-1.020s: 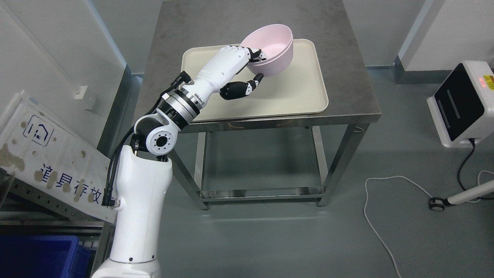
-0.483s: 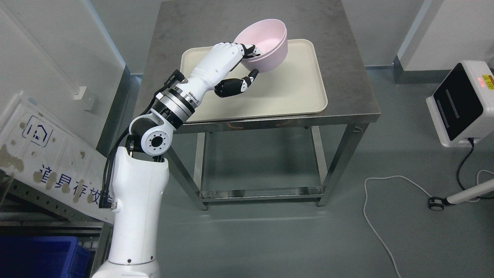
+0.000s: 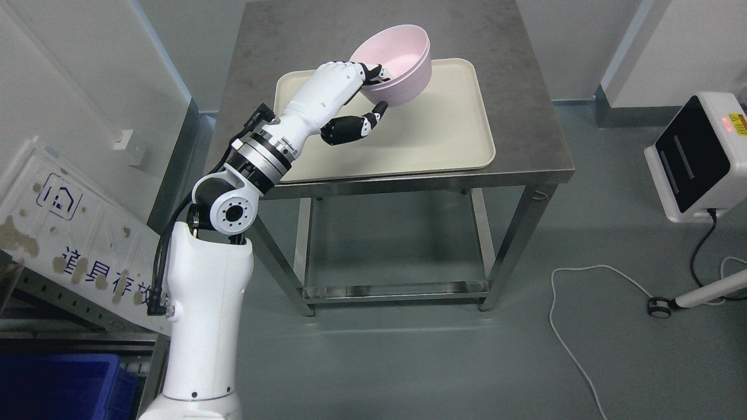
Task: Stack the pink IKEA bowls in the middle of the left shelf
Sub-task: 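Hold the bowls while the robot turns toward the blue bin shelves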
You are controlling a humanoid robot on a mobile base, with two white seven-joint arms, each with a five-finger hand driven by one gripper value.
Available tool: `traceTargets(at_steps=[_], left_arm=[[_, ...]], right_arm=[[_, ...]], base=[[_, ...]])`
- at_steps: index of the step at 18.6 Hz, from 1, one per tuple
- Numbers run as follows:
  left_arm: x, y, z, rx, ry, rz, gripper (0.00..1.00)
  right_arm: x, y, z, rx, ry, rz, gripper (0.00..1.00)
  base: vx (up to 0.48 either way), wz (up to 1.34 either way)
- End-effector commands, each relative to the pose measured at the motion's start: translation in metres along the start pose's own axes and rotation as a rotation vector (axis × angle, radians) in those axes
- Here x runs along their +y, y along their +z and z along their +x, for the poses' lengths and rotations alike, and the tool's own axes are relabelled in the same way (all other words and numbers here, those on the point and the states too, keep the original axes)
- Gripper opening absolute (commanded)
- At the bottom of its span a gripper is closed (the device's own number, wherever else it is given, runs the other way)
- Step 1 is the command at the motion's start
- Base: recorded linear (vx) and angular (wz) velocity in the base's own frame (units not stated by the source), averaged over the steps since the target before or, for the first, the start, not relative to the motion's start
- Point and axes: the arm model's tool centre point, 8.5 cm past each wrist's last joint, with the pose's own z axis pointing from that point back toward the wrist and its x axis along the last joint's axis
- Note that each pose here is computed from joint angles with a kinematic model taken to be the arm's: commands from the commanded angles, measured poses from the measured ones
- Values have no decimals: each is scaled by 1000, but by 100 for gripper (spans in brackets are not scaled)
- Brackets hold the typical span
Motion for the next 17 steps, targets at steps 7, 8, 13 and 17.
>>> traceTargets(at_steps=[7,8,13,17], left_arm=[[4,3,-2,-1,-8,2,3],[4,3,-2,-1,-8,2,3],[4,3,-2,-2,-7,2,3],[4,3,-2,-5,0,4,3]], right_arm=[[-11,0,0,1,3,-18,100],[-12,0,0,1,1,-18,100],[-11,0,0,1,1,-17,100],[-11,0,0,1,1,-17,100]], base=[[-94,-88],[-146,-193],[-152,-158],[-134,-87]])
